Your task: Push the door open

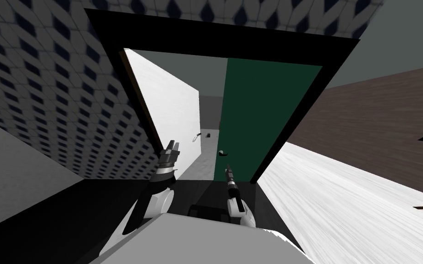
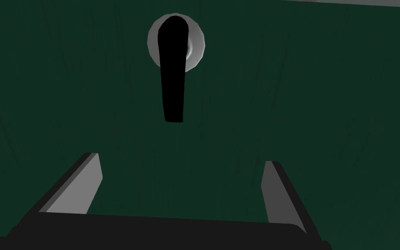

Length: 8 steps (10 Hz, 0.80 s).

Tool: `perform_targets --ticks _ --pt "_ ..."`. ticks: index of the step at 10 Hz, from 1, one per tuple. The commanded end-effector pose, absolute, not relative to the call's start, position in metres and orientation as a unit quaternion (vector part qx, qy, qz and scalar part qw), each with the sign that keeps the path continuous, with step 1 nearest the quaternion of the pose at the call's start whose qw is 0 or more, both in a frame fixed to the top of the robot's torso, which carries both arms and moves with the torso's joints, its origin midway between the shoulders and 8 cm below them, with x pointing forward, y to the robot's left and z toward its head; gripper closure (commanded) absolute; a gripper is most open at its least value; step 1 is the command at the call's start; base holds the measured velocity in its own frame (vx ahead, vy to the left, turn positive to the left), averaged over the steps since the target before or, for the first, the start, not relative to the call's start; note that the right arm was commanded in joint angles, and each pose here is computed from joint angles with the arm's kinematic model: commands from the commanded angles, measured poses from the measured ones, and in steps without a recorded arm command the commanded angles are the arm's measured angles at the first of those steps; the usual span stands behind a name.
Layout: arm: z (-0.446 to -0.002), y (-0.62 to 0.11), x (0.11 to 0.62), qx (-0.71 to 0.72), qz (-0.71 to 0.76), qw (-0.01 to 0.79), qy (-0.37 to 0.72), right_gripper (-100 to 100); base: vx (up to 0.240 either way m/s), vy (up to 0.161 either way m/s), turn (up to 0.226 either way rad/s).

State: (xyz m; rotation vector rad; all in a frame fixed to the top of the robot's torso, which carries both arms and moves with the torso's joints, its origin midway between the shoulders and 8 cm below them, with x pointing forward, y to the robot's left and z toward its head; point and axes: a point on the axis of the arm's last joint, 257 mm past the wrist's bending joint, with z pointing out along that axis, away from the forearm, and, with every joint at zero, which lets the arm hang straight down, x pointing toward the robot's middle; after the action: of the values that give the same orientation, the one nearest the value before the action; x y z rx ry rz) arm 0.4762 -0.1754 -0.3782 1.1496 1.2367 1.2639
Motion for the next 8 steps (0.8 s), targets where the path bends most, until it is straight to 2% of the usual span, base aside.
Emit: perform_targets --ticks 1,4,5,8 --pt "-0.384 -0.169 0.475 0.476 0.520 0.488 0.514 -100 0.134 -0.073 0.018" --pt "-0.388 -0.164 0.476 0.478 0.520 0.484 0.517 -100 0.078 -0.038 0.009" --pt "-0.390 -0.182 0.476 0.472 0.510 0.493 0.524 -100 0.114 -0.010 0.026" --pt "-0.391 -0.198 0.477 0.468 0.501 0.501 0.528 -100 0.184 0.029 0.020"
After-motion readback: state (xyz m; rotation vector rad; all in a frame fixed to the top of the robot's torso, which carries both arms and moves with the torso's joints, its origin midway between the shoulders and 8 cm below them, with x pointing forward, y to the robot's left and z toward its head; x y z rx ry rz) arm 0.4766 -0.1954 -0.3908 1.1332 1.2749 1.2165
